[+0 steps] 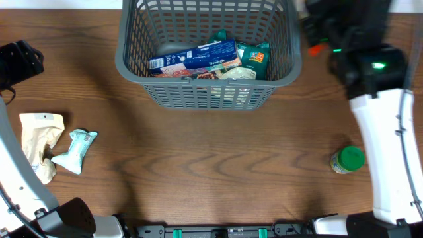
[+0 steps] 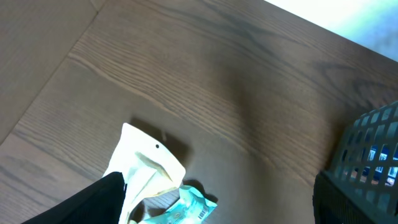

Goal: Pack container
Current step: 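Lift the spaghetti pack into the basket and release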

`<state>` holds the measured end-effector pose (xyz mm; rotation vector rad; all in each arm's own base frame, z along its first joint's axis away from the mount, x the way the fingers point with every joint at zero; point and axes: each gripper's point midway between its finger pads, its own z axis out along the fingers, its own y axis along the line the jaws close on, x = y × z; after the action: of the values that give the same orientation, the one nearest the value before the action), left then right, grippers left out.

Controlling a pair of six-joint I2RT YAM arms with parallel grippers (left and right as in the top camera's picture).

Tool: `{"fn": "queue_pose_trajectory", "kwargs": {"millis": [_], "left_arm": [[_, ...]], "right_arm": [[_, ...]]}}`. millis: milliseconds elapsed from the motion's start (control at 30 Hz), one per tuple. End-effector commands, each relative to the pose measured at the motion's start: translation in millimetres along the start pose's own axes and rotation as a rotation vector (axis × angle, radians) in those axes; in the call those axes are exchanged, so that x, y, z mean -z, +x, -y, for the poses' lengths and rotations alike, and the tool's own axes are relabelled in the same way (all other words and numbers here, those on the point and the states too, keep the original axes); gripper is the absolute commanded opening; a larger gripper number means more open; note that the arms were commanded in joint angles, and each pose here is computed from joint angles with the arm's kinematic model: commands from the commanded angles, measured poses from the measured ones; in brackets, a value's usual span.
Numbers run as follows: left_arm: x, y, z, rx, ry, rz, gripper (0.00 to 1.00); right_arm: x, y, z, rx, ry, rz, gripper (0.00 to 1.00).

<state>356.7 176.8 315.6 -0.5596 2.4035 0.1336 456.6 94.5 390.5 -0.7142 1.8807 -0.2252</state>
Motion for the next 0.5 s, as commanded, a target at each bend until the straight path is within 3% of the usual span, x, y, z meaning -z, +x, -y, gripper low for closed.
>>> {"fn": "queue_pose_trajectory", "kwargs": {"millis": [0, 167, 233, 467], "left_arm": [[1, -1, 7, -0.031, 0.013, 0.004, 0.78], [1, 0, 16, -0.06, 0.027, 0.002, 0.78], [0, 0, 18, -0.063, 0.03, 0.002, 0.78], [0, 1, 18, -0.063, 0.03, -0.002, 0.78]], "right_arm": [[-2, -40, -42, 0.346, -0.091, 0.143, 0.01], [-19, -55, -103, 0.539, -0.283, 0.285, 0.01], [-30, -50, -127, 0.539, -0.389, 0.314, 0.01], [-86, 17, -187, 0.473, -0.645, 0.16, 0.01]]}}
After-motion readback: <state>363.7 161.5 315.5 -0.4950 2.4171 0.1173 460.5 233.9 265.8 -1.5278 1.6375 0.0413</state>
